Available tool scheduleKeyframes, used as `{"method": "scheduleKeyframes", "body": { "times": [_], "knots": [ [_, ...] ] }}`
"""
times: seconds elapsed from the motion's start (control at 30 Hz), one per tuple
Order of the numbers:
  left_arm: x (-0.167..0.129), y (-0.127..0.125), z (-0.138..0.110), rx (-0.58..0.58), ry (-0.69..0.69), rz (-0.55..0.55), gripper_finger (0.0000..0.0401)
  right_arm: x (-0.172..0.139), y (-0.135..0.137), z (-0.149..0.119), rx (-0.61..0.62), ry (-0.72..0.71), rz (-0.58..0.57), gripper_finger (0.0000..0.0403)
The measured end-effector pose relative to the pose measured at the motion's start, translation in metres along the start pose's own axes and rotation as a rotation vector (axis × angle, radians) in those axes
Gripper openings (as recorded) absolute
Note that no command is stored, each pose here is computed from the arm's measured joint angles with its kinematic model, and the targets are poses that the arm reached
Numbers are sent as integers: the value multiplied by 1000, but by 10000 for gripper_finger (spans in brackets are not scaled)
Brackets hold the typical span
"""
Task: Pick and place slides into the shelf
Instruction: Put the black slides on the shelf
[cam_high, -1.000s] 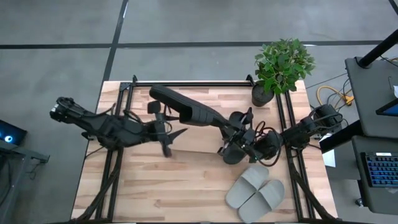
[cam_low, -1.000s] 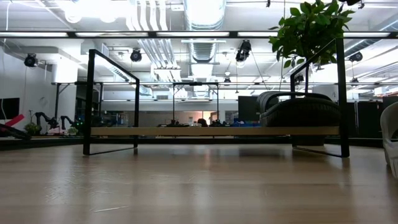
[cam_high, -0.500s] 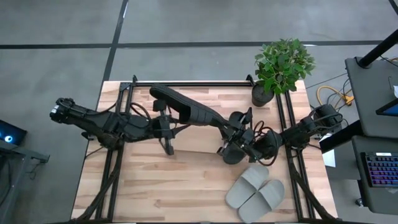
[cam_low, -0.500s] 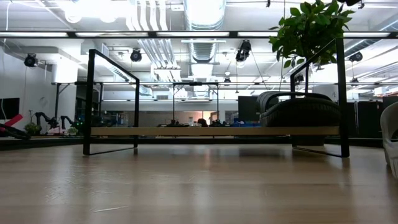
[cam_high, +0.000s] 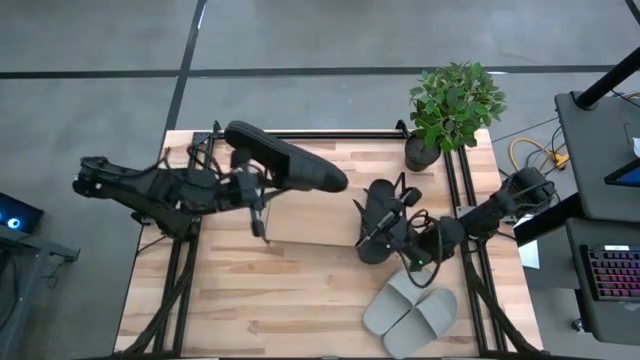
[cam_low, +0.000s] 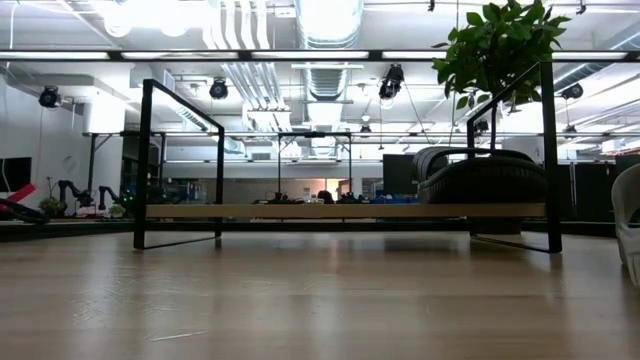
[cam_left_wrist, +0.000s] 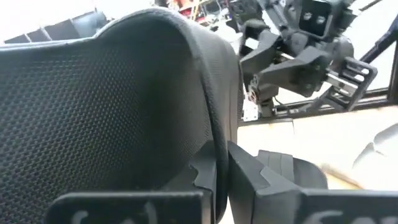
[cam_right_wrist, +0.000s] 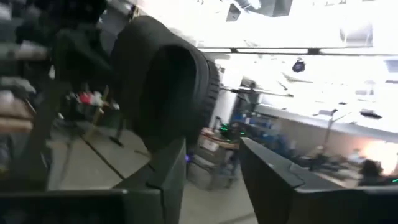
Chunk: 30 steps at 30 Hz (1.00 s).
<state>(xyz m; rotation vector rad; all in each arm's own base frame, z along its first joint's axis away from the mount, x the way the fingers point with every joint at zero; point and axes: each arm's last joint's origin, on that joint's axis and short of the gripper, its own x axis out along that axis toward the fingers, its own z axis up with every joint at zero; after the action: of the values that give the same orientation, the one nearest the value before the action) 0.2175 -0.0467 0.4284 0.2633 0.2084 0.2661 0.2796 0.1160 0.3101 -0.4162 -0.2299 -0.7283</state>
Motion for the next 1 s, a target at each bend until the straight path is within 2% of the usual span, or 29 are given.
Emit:
{"method": "scheduleKeyframes", "body": {
  "times": [0.2,0.27,0.4,0.47,0.57,0.7,0.77,0.87,1.0],
  "knots": [
    [-3,11,-8,-154,54,-124,1,-19,5,10,-175,21,40,159],
    [0,14,-10,-213,61,-195,1,-26,11,10,-276,26,82,158],
    [11,19,-14,-290,94,-341,1,-47,35,0,-728,9,278,149],
    [15,22,-16,-322,106,-364,1,-56,43,-5,-849,-8,358,145],
    [20,27,-18,-343,119,-367,0,-63,44,-5,-875,24,356,139],
    [26,29,-22,-384,149,-430,0,-68,44,-1,-906,3,368,142],
    [29,30,-23,-406,162,-445,0,-68,45,-3,-980,-14,379,149],
    [35,28,-26,-433,186,-481,0,-69,49,-10,-1173,-29,415,162],
    [44,23,-29,-453,222,-524,0,-64,49,-14,-1235,-32,425,178]
  ]
}}
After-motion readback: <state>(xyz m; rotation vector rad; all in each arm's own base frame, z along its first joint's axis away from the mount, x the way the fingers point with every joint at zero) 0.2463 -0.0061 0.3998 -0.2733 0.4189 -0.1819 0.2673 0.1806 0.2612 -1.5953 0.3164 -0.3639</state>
